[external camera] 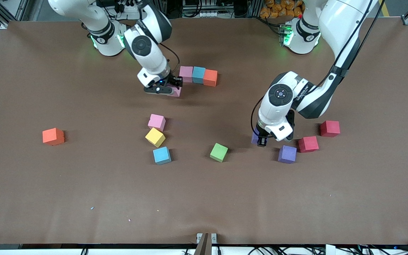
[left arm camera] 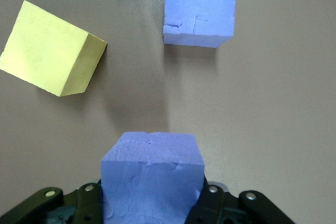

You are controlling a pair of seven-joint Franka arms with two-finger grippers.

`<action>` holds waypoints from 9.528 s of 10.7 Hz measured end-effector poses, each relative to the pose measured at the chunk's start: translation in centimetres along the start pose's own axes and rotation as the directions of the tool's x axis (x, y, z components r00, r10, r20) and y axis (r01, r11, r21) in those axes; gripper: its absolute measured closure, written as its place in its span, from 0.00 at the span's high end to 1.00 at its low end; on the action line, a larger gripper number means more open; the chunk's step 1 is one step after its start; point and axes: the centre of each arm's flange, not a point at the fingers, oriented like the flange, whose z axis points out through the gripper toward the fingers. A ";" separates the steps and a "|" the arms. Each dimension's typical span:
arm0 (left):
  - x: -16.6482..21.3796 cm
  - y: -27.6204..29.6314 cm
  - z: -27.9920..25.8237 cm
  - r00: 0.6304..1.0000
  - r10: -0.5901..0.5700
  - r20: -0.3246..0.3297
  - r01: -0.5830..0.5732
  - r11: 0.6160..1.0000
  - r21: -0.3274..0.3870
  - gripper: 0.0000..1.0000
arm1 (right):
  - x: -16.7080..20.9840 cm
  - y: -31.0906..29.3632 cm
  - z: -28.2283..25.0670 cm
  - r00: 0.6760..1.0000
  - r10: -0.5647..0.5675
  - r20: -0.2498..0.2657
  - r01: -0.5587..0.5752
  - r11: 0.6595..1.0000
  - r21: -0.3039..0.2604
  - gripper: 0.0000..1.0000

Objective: Arrange 11 blocks into digit 3

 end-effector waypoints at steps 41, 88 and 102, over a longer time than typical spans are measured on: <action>0.9 1.2 -0.8 0.999 -0.034 0.017 0.035 0.999 -0.014 0.56 | 1.8 -7.4 -0.8 0.994 -0.101 0.029 0.104 0.987 -0.120 1.00; 4.1 4.3 -4.3 0.977 -0.199 0.074 0.194 0.979 0.070 0.56 | 10.9 -5.5 -3.5 0.984 -0.164 0.065 0.171 0.977 -0.130 0.52; 3.6 4.1 -3.7 0.979 -0.190 0.074 0.184 0.980 0.080 0.56 | 8.6 -9.1 4.8 0.962 -0.273 0.010 0.271 0.951 -0.150 0.52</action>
